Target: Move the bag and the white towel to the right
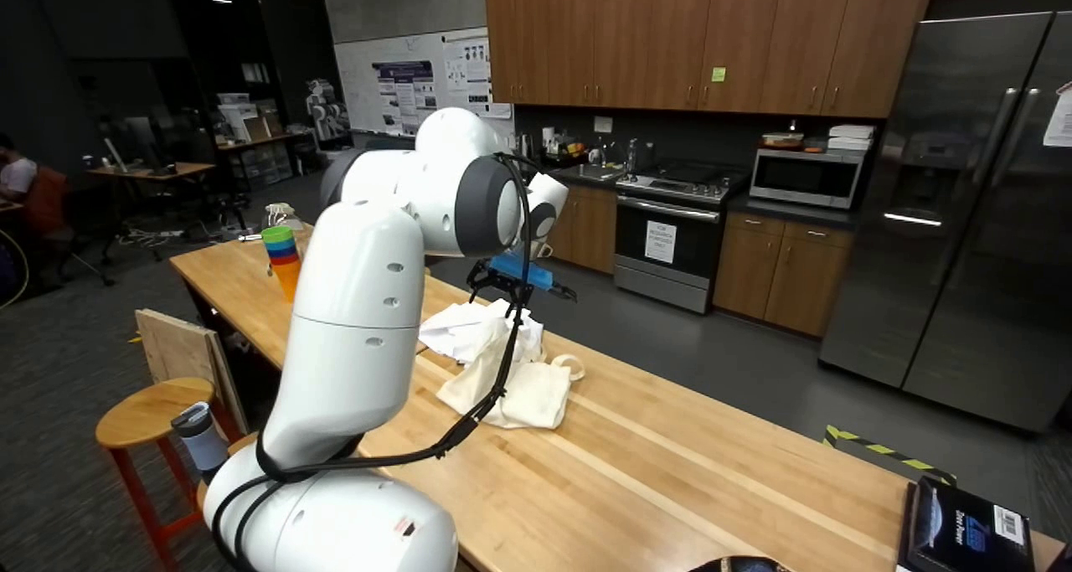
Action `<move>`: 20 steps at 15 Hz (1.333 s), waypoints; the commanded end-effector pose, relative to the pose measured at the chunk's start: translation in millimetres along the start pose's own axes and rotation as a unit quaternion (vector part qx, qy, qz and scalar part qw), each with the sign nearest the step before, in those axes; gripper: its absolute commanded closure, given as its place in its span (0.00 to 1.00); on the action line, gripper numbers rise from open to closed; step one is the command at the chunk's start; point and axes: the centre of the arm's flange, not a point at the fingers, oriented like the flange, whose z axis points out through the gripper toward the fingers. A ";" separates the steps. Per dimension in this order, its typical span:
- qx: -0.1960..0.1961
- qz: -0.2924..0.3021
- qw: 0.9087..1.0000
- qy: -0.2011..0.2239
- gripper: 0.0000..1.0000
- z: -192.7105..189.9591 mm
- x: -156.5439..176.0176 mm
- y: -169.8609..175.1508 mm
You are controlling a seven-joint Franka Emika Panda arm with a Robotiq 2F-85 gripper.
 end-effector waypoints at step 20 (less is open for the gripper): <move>-0.037 0.176 0.984 -0.004 0.66 -43.0 -14.8 -4.3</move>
